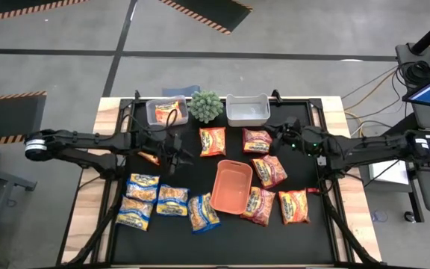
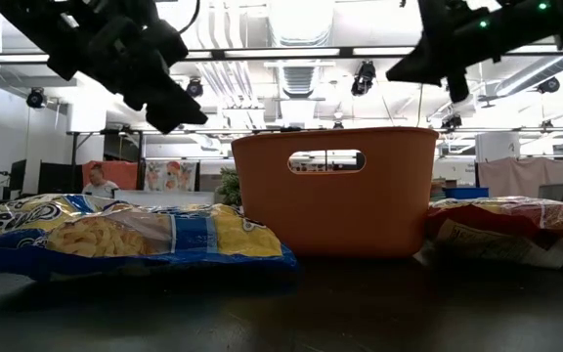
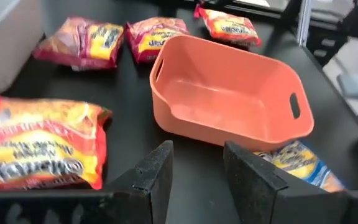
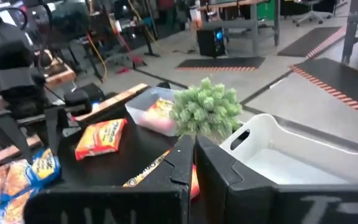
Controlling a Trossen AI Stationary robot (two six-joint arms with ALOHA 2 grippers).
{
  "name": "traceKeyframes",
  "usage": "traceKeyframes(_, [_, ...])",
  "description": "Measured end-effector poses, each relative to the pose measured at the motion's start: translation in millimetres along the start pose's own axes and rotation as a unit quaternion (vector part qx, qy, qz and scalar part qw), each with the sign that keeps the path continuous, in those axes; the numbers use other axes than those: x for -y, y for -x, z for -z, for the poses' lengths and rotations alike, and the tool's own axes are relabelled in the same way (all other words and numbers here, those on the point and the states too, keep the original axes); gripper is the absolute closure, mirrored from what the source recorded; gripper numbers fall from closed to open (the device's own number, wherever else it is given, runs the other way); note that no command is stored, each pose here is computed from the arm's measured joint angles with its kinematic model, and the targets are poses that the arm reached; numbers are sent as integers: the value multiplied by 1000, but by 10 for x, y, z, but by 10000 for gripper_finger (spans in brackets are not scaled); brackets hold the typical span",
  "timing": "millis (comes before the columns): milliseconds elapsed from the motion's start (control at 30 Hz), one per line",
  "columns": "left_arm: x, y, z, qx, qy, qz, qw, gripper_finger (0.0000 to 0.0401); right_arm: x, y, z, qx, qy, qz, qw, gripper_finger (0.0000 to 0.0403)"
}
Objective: Sort Maruchan noodles
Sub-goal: Put the orange noodle pack into the transparent bin
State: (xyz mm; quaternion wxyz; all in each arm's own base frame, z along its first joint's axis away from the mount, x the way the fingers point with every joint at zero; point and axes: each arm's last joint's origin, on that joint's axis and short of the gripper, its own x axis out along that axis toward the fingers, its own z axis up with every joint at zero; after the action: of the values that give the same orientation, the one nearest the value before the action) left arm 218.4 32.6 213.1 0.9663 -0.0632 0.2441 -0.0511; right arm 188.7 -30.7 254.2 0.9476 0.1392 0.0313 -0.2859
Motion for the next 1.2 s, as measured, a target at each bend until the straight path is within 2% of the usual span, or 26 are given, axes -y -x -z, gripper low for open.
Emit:
traceKeyframes(200, [-49,-1,-23,5,-101,-79,992,276,-136,-171,-135,-27,5,9,1000,394])
traceKeyframes(300, [-64,-1,-23,1,-123,-95,988,276,-179,-261,-167,-45,15,18,999,394])
traceKeyframes(467, [-69,-9,31,-5,-121,-96,988,276,-232,-440,-192,-56,16,31,998,394])
traceKeyframes(733, [-81,-44,384,28,-111,-99,988,276,-199,-658,-215,-133,-38,58,989,394])
traceKeyframes(867, [-79,-28,341,66,-123,-103,985,276,-183,-778,-175,-149,-40,75,985,394])
traceKeyframes(1200, [-98,-85,371,48,-118,-103,987,276,-115,-1025,-12,-202,-31,98,974,394])
